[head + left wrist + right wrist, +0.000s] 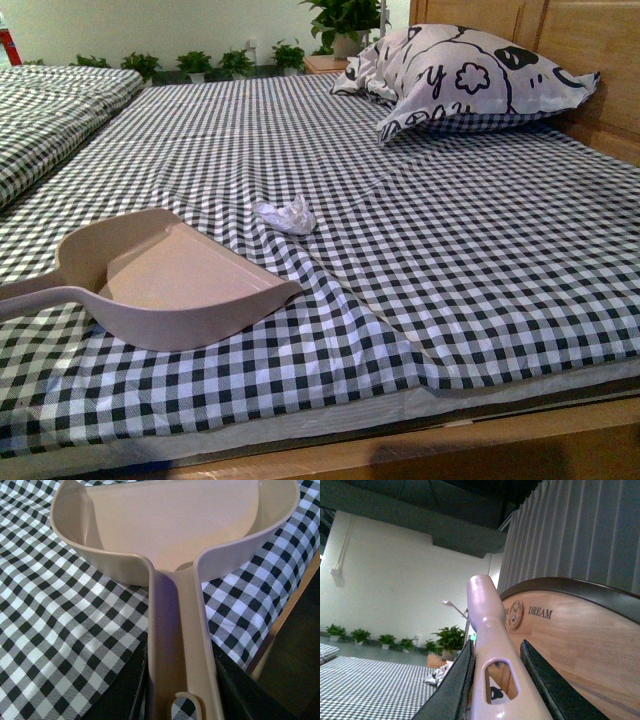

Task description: Clean up trash

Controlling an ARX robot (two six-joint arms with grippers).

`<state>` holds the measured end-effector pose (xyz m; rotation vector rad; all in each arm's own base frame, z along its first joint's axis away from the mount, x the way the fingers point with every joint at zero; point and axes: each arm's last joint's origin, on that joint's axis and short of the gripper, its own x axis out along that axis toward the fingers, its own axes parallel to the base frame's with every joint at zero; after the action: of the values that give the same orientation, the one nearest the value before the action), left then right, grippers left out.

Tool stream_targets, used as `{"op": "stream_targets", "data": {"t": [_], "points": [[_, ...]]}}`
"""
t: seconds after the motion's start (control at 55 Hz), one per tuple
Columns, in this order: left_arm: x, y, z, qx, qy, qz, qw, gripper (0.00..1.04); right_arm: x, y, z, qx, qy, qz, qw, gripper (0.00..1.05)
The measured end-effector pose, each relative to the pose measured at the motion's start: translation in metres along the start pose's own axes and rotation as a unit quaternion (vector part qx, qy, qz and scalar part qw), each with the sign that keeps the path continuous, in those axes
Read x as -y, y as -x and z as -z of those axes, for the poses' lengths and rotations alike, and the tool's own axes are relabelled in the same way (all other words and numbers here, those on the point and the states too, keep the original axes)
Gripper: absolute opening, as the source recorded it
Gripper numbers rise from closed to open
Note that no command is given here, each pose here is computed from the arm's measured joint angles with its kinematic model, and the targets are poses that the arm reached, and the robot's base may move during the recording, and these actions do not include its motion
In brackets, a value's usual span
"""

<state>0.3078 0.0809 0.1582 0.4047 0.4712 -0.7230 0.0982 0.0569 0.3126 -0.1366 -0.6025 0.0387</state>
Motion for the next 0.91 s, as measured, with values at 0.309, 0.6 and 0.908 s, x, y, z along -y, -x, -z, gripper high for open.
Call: {"op": "stream_targets", "data": {"t": [0.309,0.6,0.908], "points": [[0.0,0.0,0.0,0.0,0.0,0.0,1.0,0.29,-0.011,-0.018,0.018,-0.176,-0.023,-0.072,0.981,0.23],[0.0,0.0,0.0,0.0,0.0,0.0,1.0,0.29,-0.047,-0.07,0.063,-0.218,-0.084,-0.13,0.963,0.23],[0.0,0.0,0.0,0.0,0.0,0.0,1.0,0.29,-0.104,-0.117,0.115,-0.253,-0.099,-0.179,0.945,0.23]]}}
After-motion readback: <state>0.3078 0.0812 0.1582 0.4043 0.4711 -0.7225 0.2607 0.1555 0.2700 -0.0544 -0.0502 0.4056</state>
